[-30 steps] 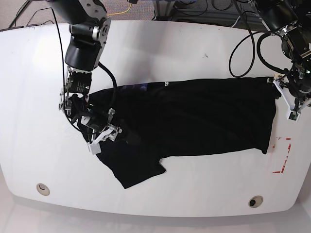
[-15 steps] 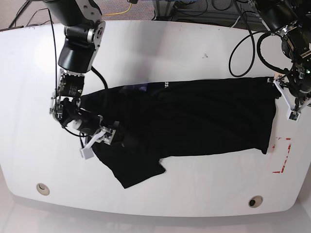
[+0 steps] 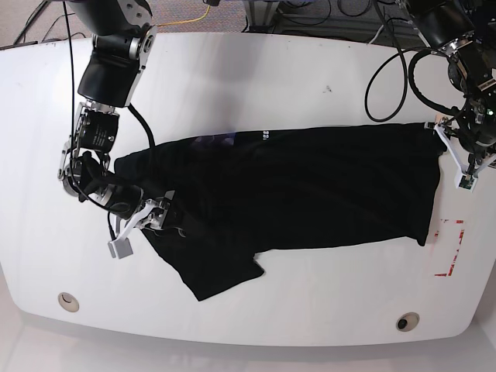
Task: Layout the t-shirt on the table in an organized manner, then fold the t-shirt properly
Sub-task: 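Grasp the sleeve edge with the right gripper and pull it across the shirt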
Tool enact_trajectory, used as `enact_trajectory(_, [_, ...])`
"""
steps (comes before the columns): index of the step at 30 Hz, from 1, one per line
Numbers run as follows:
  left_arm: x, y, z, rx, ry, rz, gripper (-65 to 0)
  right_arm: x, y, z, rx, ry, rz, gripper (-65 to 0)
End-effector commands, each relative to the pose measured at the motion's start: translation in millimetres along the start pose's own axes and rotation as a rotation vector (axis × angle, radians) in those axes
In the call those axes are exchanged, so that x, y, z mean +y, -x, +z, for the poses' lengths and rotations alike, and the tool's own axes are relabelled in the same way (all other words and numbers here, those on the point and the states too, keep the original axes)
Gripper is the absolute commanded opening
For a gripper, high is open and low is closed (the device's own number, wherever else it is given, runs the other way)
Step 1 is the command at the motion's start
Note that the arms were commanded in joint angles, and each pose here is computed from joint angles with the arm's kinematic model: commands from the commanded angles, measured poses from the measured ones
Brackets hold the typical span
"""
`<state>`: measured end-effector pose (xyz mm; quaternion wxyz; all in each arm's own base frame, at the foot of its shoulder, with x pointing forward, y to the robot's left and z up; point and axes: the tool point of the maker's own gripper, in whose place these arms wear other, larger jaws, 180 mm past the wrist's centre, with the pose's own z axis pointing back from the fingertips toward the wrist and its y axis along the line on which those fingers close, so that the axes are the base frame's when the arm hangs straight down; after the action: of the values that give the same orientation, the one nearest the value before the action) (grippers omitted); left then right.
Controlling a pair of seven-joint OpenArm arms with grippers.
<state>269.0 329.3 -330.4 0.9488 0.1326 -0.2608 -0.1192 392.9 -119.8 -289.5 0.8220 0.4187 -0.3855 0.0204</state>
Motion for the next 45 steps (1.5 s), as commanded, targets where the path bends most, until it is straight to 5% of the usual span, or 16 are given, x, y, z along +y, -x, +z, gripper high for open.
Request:
enact_trajectory(1, [9,-9,6,-0.032,-0.026,-0.009,-22.2,1,-12,9,-0.015,0.006,0.013,-4.9])
enact_trajectory(21, [9,-9,5,-0.031,-0.024,-0.009,-22.2,-8,93,25,0.109,0.054,-0.106,-5.1])
enact_trajectory(45, [8,-8,5,-0.030,-0.023,-0.008,-22.2,21,93,-10,0.094,-0.046,-0.149,-5.1])
